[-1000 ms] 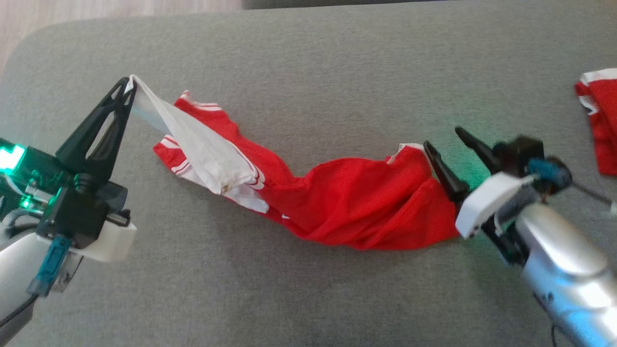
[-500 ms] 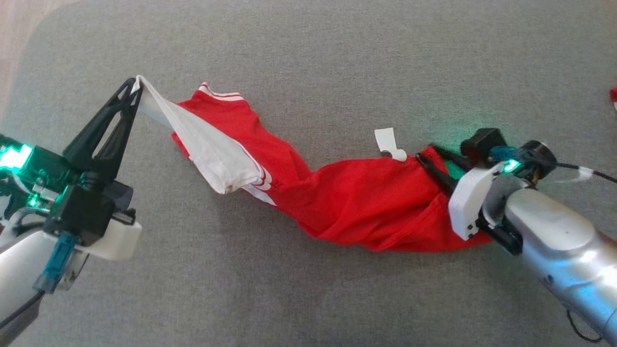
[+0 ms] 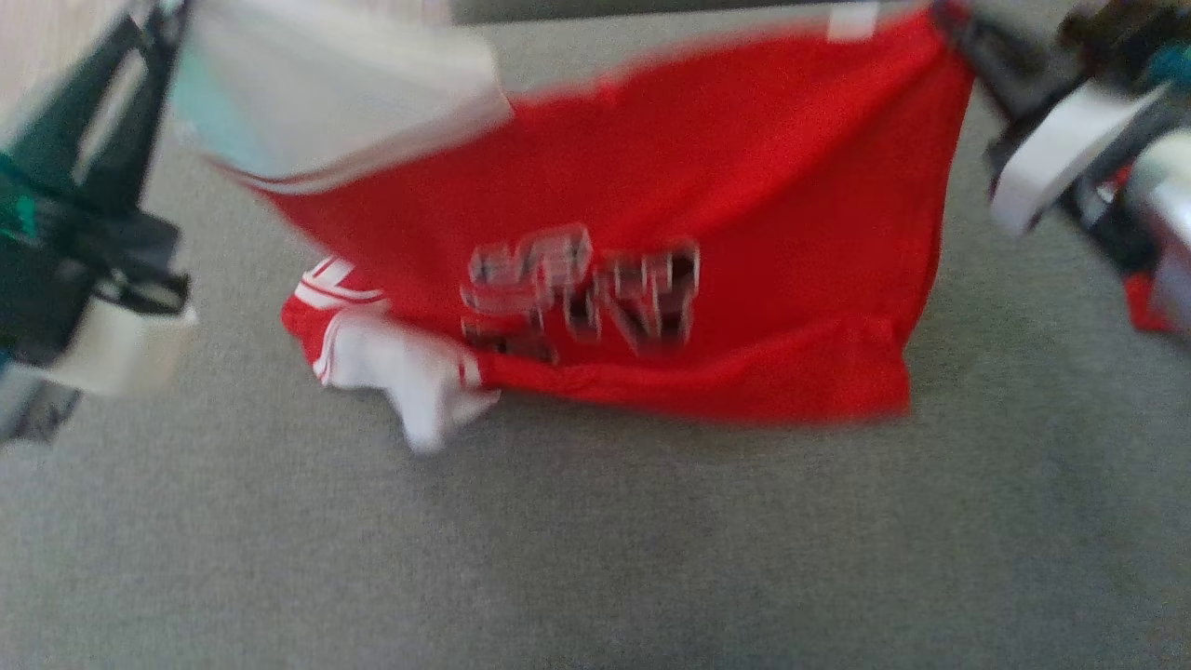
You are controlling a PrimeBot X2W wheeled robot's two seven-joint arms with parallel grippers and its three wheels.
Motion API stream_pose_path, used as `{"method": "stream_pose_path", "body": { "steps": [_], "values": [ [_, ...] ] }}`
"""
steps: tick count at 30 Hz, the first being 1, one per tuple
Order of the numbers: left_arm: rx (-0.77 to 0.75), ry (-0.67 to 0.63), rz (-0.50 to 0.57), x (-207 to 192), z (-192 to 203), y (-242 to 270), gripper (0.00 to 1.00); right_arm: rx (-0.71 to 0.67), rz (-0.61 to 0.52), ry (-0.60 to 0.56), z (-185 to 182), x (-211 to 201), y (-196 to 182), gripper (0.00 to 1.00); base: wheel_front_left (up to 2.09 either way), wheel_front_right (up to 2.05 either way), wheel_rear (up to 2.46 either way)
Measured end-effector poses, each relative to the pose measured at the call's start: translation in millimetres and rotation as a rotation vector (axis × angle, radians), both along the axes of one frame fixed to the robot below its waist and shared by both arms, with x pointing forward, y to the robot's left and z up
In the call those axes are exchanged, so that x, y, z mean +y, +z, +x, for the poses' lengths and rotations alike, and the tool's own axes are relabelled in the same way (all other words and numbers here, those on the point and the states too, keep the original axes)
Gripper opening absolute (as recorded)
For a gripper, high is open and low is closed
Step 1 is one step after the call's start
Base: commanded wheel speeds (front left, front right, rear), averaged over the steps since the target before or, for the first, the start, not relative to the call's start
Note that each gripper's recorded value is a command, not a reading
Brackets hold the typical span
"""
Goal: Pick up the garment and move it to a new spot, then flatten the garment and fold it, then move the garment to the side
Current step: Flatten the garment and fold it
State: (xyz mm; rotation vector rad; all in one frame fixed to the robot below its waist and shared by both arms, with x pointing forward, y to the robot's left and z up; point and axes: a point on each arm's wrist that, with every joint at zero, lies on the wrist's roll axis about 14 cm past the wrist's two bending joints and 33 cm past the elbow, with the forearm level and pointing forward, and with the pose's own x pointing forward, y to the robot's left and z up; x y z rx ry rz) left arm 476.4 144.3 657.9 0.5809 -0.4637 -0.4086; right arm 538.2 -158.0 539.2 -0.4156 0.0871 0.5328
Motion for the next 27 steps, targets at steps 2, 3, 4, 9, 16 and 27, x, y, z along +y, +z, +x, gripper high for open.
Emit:
{"method": "stream_pose_path", "body": {
  "steps": [2, 3, 4, 9, 16, 27],
  "values": [
    [-0.052, -0.016, -0.010, -2.7, -1.4, 24.0, 0.00, -0.104, 0.020, -0.011, 3.0, -7.0, 46.1, 0.00, 0.00, 0.00, 0.00],
    [-0.076, -0.025, -0.008, -3.8, -2.8, 34.9, 0.00, -0.150, 0.040, -0.014, 0.8, -8.7, 67.7, 0.00, 0.00, 0.00, 0.00],
    [-0.098, -0.027, -0.008, -3.3, -4.3, 45.5, 0.00, -0.192, 0.058, -0.016, -3.1, -11.0, 86.8, 0.00, 0.00, 0.00, 0.00],
    [-0.191, -0.051, -0.017, -8.4, -23.1, 93.4, 0.00, -0.366, 0.122, -0.056, -34.8, -34.7, 165.9, 0.00, 0.00, 0.00, 0.00],
    [-0.327, -0.076, -0.037, -10.4, -62.1, 153.3, 0.00, -0.515, 0.170, -0.103, -84.4, -68.2, 226.4, 0.00, 0.00, 0.00, 0.00],
    [-0.423, -0.125, -0.057, -10.9, -103.7, 207.4, 0.00, -0.649, 0.187, -0.101, -128.5, -75.8, 281.4, 0.00, 0.00, 0.00, 0.00]
  ]
}}
